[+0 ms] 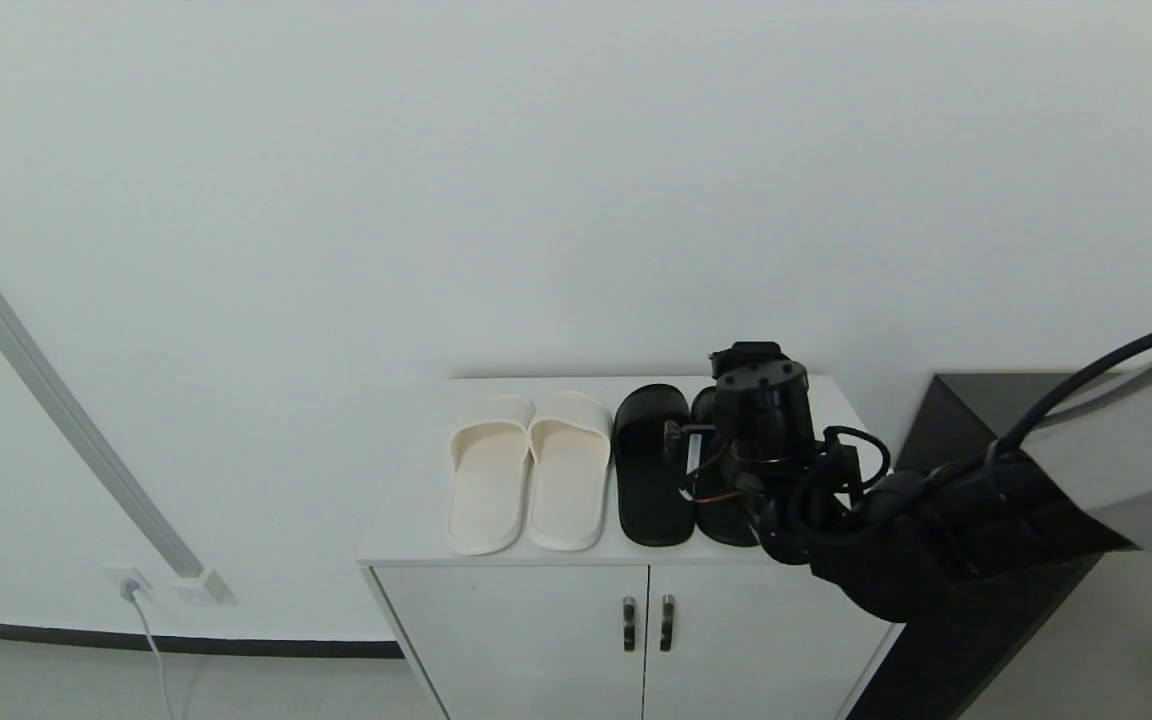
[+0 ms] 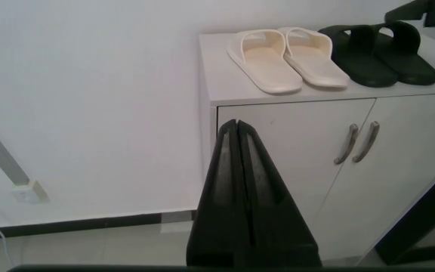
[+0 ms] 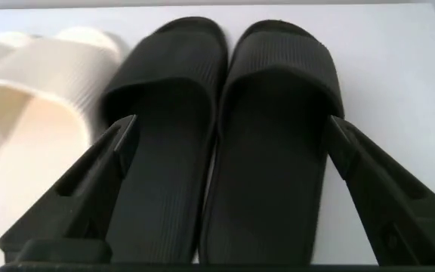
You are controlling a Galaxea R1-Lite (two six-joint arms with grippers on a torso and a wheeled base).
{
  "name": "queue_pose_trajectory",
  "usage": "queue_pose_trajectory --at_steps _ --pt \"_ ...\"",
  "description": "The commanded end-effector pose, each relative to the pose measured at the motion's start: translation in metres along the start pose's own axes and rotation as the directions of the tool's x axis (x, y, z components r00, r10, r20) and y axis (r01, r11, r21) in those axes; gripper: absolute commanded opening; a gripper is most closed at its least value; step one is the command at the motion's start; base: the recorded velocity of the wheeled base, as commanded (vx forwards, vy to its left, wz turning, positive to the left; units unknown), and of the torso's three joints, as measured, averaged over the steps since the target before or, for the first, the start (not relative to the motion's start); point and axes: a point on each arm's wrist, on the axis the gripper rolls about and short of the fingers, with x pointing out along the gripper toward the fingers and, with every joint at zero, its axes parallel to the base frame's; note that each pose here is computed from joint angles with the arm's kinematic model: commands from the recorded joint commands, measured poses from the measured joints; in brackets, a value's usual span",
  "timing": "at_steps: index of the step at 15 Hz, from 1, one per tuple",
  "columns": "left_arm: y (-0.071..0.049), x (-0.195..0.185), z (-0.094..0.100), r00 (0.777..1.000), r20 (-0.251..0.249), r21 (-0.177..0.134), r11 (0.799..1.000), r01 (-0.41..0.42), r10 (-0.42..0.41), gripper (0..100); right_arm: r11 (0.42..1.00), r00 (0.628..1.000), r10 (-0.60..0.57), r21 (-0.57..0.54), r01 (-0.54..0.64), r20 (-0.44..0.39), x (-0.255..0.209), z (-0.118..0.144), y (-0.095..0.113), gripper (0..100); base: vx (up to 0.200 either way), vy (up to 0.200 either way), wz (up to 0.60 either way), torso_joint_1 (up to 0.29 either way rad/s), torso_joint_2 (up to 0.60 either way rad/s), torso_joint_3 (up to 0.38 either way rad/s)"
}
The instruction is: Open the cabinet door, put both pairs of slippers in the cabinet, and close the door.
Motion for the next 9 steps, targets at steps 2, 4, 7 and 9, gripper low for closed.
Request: queue_pose_trajectory --at_steps 2,4,7,9 --pt "0.0 0.0 0.0 1.0 0.0 0.0 1.0 0.0 0.0 0 0.999 0.999 -0.047 -0.02 0.046 -0.016 0.028 -0.022 0.011 100 0.0 0.0 0.0 0.0 0.0 0.0" --pt "0.0 0.0 0.0 1.0 0.0 0.0 1.0 0.0 0.0 0 0.998 0.999 -0.051 -0.022 0.05 -0.019 0.037 -0.027 0.014 100 0.0 0.0 0.0 0.0 0.0 0.0" --pt "0.0 0.0 0.0 1.0 0.0 0.0 1.0 0.0 0.0 0 0.997 0.997 -0.075 -0.015 0.075 -0.009 0.056 -0.033 0.016 100 0.0 0.0 0.0 0.0 0.0 0.0" --pt "0.0 0.0 0.0 1.0 0.0 0.0 1.0 0.0 0.0 0 0.995 0.995 -0.096 -0.011 0.096 -0.006 0.071 -0.034 0.015 100 0.0 0.0 0.0 0.0 0.0 0.0"
